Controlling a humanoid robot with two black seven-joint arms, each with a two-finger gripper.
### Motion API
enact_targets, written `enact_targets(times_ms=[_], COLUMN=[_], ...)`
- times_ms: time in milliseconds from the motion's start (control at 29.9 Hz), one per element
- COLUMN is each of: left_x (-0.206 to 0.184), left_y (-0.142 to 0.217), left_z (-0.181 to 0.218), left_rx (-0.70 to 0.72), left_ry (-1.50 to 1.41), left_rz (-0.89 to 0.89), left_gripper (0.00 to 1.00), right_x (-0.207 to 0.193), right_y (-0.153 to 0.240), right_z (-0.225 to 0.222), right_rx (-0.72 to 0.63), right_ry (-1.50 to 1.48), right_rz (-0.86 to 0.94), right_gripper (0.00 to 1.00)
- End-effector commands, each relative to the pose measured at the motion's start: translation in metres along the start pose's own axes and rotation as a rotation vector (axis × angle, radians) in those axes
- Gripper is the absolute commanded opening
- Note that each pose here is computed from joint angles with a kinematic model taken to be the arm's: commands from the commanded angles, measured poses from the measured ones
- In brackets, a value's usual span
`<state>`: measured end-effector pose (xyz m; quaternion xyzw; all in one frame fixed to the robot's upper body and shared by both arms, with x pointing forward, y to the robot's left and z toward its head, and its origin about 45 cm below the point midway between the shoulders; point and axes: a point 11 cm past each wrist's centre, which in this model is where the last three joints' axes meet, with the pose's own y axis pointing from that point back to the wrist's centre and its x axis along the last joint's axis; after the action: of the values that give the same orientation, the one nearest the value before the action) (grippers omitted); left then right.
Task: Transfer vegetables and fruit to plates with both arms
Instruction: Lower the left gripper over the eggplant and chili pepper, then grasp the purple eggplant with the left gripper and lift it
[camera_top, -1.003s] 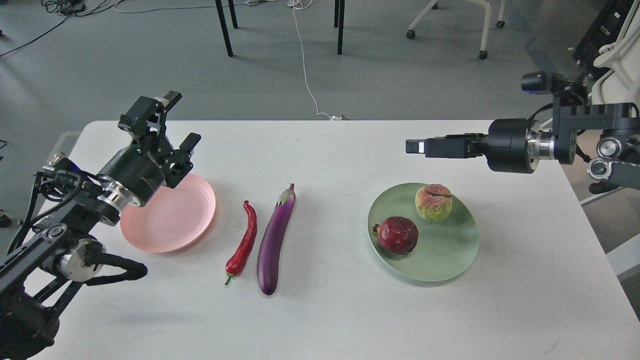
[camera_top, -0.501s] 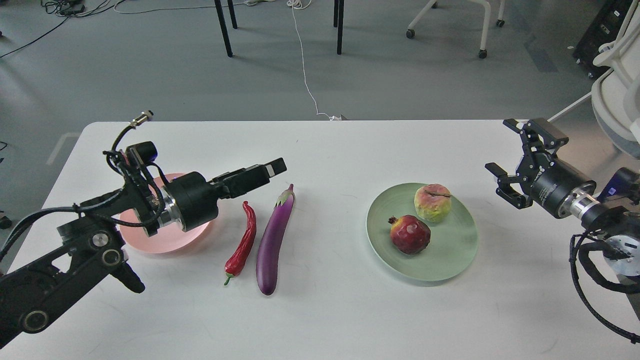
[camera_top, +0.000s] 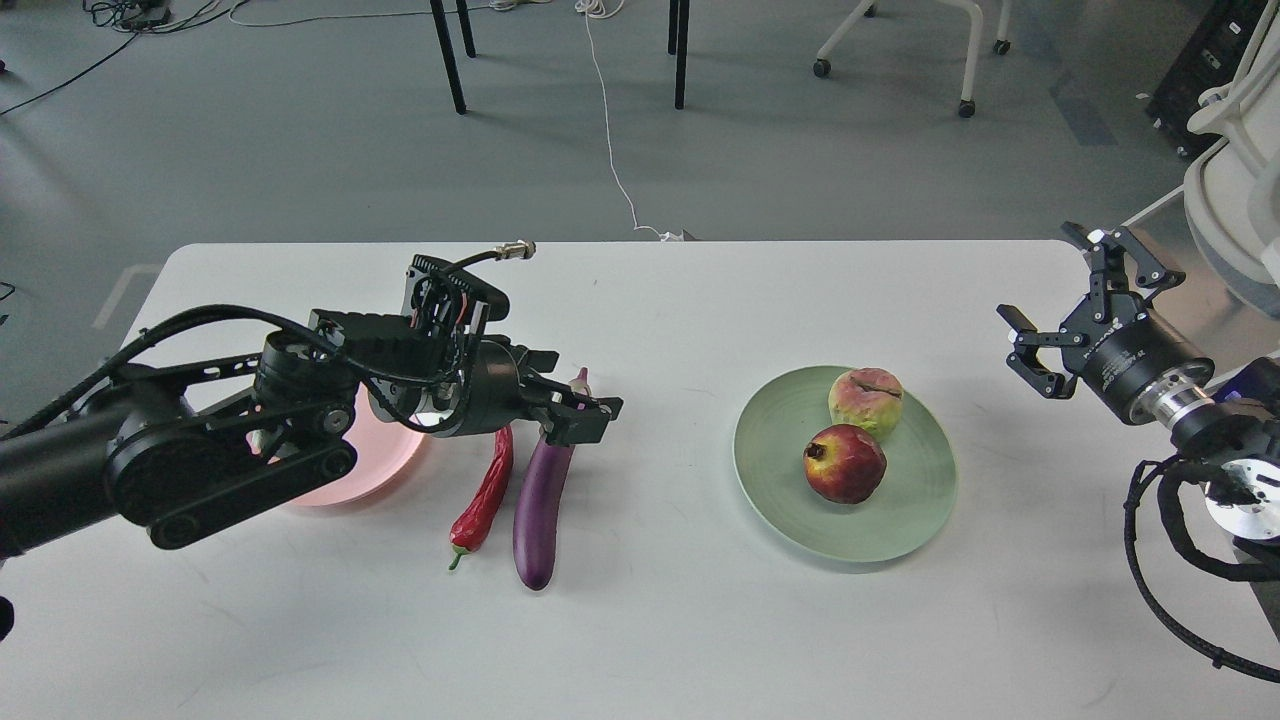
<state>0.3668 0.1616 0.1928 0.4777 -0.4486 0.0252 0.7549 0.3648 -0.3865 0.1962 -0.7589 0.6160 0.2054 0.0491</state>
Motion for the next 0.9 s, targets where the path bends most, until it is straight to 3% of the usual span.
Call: enact_targets(times_ms=[0,668,735,869], left_x=[-0.008,-0.061,-0.061,-0.063], left_y=[-0.011,-0.031,-0.032,-0.032], left_z=[-0.006,-0.007,-0.006,-0.005], left_rx=[0.035,0.061,0.055,0.053], left_ry=[-0.025,0.063,0.065,0.076], left_rz=[-0.046,-0.138,-0.139,-0.14], left_gripper=[0.95,0.73,0.62,0.23], right_x=[0.0,0.004,0.005,0.006], right_y=[0.0,0.004,0.004,0.005], right_z=[0.0,-0.001,0.0,0.0], right_rx=[-0.001,-0.001,-0.003,-0.002], right_ry=[0.0,0.006,0.005,0.006], right_rz=[-0.001,0.007,0.009,0.012], right_gripper=[0.99,0.99,0.99,0.99])
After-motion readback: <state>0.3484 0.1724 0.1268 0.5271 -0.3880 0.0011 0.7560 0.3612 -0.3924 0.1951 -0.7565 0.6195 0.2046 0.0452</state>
